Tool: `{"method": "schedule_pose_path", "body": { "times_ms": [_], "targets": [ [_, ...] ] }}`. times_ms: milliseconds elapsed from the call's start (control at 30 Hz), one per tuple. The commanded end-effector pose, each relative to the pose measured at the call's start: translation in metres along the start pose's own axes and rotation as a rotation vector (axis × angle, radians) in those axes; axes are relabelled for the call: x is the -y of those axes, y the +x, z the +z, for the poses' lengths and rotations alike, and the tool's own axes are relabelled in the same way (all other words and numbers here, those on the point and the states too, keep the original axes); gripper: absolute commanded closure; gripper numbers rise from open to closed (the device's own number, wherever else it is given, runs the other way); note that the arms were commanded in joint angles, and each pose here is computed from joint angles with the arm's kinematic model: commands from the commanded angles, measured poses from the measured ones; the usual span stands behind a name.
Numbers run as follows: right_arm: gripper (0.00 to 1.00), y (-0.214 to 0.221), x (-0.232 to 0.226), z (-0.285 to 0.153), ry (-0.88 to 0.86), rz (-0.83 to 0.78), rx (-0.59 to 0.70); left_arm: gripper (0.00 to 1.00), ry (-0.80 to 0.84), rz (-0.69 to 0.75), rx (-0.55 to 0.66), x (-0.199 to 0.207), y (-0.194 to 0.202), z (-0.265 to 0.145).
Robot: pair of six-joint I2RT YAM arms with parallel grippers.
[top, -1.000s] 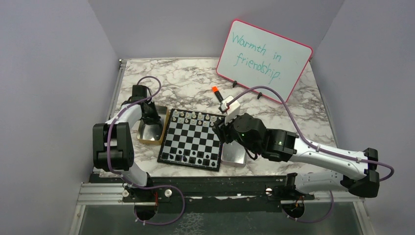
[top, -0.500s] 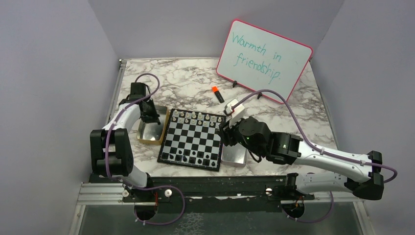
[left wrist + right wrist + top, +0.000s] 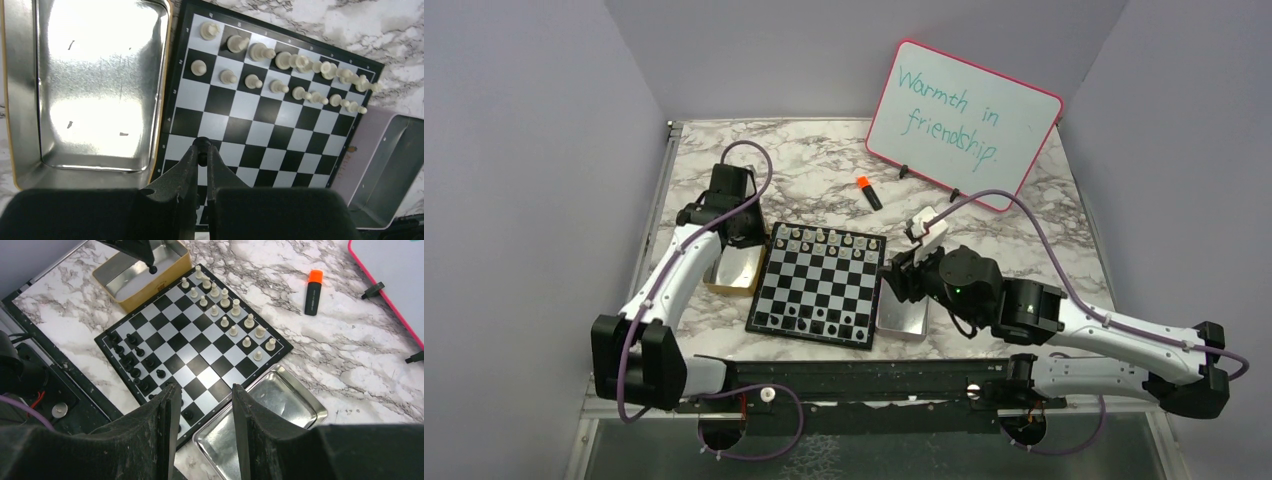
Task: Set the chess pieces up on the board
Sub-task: Place the chess piece on the chessboard.
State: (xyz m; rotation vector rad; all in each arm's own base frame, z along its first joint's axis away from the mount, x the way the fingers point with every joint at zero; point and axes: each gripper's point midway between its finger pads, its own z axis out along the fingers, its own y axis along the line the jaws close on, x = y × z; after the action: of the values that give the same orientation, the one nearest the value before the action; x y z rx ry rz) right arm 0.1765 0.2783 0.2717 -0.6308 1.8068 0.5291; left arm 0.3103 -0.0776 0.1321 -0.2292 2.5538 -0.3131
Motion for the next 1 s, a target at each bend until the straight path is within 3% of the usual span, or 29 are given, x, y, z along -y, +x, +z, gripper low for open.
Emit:
{"method": "schedule_pose_path", "body": {
  "times_ms": [0,333,967],
  "targets": [
    [0.53,-0.002,0.006,-0.008,0.012,0.041,0.035,0.90,-0.040,-0.016,-0.012,0.002,0.026,-0.023],
    [0.53,0.008,0.008,-0.019,-0.022,0.067,0.048,0.90,-0.072,-0.073,-0.073,-0.011,0.077,-0.033],
    [0.53,0.003,0.020,-0.033,-0.014,0.062,0.116,0.91,-0.199,-0.121,-0.159,-0.034,0.102,-0.006]
  ]
}}
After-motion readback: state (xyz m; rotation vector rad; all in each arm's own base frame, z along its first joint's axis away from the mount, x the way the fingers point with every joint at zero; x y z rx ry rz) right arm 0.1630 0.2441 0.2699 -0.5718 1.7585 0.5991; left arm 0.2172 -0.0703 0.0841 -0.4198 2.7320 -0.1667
